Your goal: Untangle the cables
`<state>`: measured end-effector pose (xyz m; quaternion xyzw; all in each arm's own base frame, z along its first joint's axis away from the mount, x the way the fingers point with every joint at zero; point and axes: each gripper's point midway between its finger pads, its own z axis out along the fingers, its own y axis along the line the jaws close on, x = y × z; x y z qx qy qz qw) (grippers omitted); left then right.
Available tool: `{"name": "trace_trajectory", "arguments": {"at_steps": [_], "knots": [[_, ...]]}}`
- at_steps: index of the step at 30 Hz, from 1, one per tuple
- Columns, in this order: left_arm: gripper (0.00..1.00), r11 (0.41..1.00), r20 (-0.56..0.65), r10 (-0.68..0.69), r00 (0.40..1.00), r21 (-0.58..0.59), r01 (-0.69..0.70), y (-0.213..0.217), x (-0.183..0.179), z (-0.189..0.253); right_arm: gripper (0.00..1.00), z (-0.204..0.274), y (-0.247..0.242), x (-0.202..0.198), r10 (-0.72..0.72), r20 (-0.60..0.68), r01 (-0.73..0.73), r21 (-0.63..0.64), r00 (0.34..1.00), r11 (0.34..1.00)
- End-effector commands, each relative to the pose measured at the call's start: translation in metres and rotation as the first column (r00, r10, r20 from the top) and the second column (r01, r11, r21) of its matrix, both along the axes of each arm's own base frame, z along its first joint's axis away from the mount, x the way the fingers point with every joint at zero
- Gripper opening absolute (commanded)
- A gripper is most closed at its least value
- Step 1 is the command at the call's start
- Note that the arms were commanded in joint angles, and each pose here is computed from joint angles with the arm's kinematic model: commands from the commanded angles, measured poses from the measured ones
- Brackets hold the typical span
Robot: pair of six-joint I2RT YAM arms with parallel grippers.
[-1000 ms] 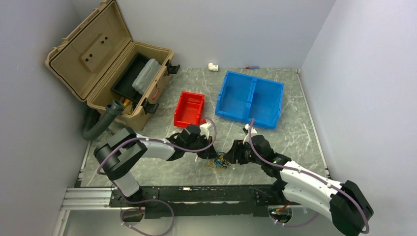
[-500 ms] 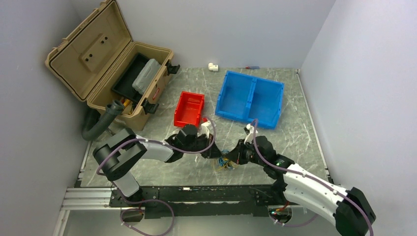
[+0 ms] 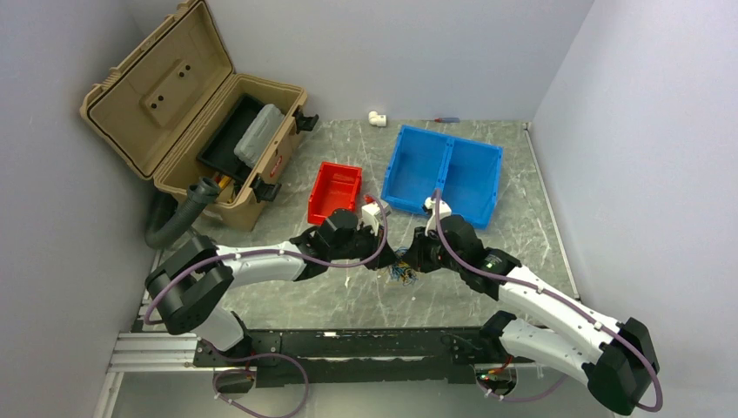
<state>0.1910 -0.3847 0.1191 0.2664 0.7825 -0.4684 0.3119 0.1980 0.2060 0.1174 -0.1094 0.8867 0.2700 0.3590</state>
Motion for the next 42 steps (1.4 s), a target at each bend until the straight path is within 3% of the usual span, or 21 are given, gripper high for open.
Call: {"name": "trace_trajectory", "arguments": {"at_steps": [1,2,5,7,14,21,24,29,31,35,42], "knots": [[0.0,0.994,-0.053,-0.089,0.995,0.066,0.092,0.007,-0.029,-0.014,0.42,0.04,-0.007,0.034,-0.104,0.149,0.103,0.016,0.983,0.995],[0.0,0.994,-0.056,-0.091,0.994,0.055,0.094,0.006,-0.03,-0.012,0.5,0.039,-0.007,0.032,-0.105,0.145,0.102,0.027,0.984,0.994],[0.0,0.996,-0.063,-0.074,0.995,0.039,0.076,0.007,-0.029,-0.01,0.62,0.039,-0.009,0.024,-0.11,0.135,0.103,0.063,0.985,0.993],[0.0,0.998,-0.058,-0.053,0.997,0.031,0.055,0.009,-0.026,-0.006,0.65,0.037,-0.012,0.018,-0.117,0.124,0.107,0.084,0.985,0.991],[0.0,0.999,0.0,0.011,1.0,0.036,-0.011,0.019,-0.016,0.008,0.62,0.022,-0.009,-0.008,-0.055,0.084,0.041,0.159,0.995,0.986],[0.0,1.0,0.006,-0.025,1.0,0.016,0.025,0.017,-0.021,0.014,0.59,0.02,0.019,-0.032,0.17,0.076,-0.182,0.213,0.983,0.96],[0.0,0.999,0.004,-0.042,0.999,0.004,0.042,0.016,-0.024,0.018,0.51,0.014,0.026,-0.033,0.217,0.04,-0.221,0.197,0.975,0.955],[0.01,0.999,0.012,-0.043,0.999,-0.005,0.043,0.018,-0.025,0.023,0.08,0.02,0.028,-0.027,0.195,0.06,-0.203,0.211,0.979,0.956],[0.14,0.999,0.025,-0.031,0.999,-0.012,0.031,0.021,-0.025,0.026,0.0,0.024,0.023,-0.021,0.151,0.076,-0.163,0.2,0.986,0.966],[0.56,0.998,0.047,0.042,0.998,-0.056,-0.04,0.032,-0.022,0.038,0.0,0.034,0.01,-0.007,0.032,0.114,-0.053,0.192,0.993,0.98],[0.82,0.977,0.003,0.125,0.992,-0.174,-0.122,0.041,-0.023,0.051,0.0,0.063,0.007,0.005,-0.093,0.168,0.034,0.323,0.981,0.946]]}}
